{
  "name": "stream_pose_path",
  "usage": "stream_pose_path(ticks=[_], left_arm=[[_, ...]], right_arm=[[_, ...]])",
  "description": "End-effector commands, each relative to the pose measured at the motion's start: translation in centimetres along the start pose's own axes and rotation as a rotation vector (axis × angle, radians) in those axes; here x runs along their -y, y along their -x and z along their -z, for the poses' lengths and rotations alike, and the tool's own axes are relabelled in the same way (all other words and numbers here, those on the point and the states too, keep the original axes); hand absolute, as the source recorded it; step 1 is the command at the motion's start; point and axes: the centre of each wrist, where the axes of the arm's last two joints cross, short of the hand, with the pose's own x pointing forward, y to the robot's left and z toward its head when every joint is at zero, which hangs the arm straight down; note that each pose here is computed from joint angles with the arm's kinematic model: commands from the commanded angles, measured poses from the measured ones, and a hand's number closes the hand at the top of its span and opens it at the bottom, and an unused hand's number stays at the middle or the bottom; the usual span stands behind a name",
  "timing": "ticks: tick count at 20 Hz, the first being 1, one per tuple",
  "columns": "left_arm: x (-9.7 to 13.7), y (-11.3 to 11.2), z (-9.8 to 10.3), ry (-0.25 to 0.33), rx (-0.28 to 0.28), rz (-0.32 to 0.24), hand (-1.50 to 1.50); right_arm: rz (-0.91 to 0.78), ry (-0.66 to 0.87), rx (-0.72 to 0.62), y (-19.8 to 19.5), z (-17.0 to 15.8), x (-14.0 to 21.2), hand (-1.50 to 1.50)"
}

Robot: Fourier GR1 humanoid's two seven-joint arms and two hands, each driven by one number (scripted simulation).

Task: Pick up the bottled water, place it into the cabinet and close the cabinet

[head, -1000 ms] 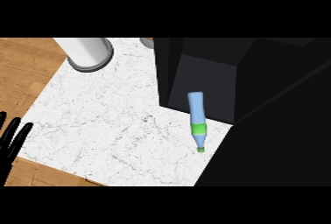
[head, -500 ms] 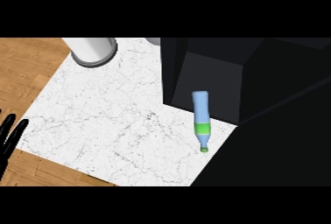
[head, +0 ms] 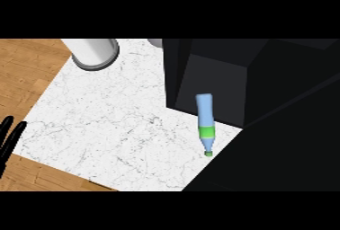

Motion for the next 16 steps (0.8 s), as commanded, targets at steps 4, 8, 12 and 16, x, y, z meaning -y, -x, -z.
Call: stream_pose_path(ticks=[4,8,12,16], left_arm=[[-0.7,-0.3,0.1,-0.015,0.005,0.015,-1.50],[-0.8,-0.1,-0.3,-0.032,-0.016,0.005,-1.50],[-1.1,0.0,-0.3,-0.048,-0.002,0.000,-1.50],[-1.5,0.1,-1.0,-0.049,-0.019,-0.004,-1.50]], right_arm=[[-0.085,0.073,-0.167,1.2,2.9,3.1,1.50],[-0.080,0.090,-0.240,2.4,5.2,5.1,1.50],[-0.059,0.108,-0.268,2.8,7.7,6.5,1.50],[-0.024,0.156,-0.302,3.5,10.5,8.7,1.50]])
